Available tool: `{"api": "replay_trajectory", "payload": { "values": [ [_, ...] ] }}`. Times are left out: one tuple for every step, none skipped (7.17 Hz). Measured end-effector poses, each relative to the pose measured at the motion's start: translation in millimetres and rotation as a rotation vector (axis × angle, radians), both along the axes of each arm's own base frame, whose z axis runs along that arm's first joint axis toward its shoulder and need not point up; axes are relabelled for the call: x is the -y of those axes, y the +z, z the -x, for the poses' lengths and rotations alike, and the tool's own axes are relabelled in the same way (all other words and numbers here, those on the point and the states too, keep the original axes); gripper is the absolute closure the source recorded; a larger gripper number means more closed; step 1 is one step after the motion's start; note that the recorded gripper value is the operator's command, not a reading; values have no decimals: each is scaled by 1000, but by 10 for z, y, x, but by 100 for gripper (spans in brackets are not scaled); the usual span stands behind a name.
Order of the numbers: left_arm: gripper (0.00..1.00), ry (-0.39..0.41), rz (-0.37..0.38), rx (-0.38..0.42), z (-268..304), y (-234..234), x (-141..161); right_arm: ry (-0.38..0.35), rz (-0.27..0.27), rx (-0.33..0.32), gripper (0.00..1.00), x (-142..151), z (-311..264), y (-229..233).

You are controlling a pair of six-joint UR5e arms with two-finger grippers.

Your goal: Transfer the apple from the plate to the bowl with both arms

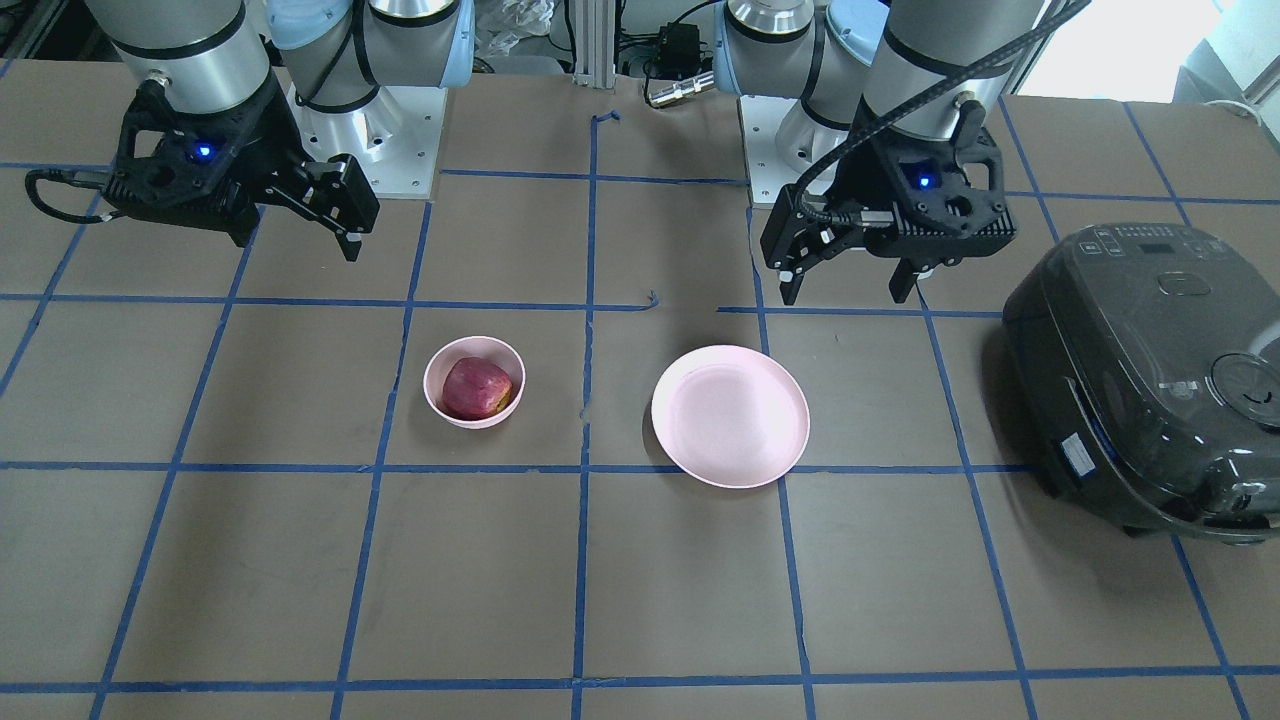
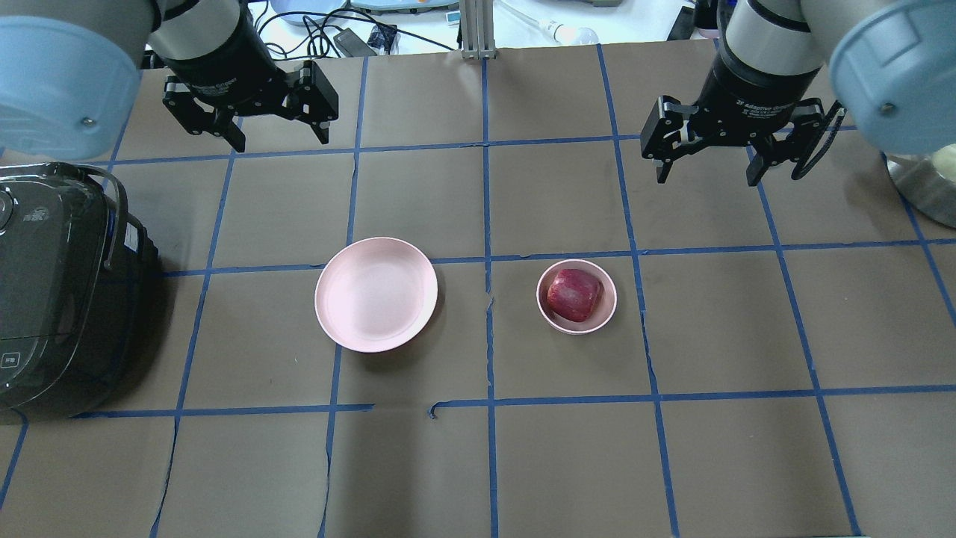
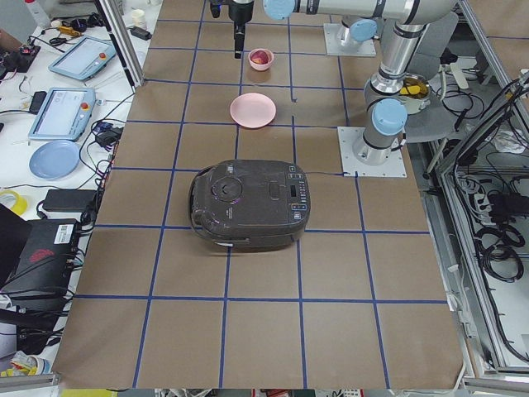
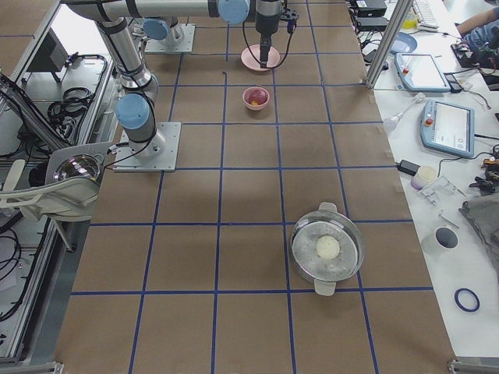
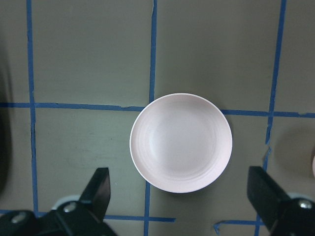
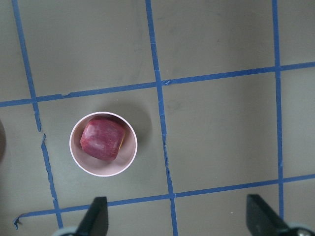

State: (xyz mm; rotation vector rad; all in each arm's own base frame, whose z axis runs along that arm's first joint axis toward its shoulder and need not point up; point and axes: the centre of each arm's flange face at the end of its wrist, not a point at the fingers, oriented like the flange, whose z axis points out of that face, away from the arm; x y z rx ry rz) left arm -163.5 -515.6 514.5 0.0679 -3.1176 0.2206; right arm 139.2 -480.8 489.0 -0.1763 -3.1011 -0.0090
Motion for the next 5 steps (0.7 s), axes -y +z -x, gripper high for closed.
{"api": "replay_trajectory", "payload": {
  "values": [
    [0,-46,20,2,-37,113,-34,2,3,0,0,-21,-12,19],
    [0,-80,28,10,-96,130,-33,4,5,7,0,-33,-29,26],
    [0,-87,23,19,-182,92,0,5,4,19,0,-35,-44,26],
    [0,-83,20,23,-278,69,31,5,6,24,0,-35,-50,34],
    [0,-79,23,29,-353,85,37,6,8,27,0,-33,-52,42]
  ]
}}
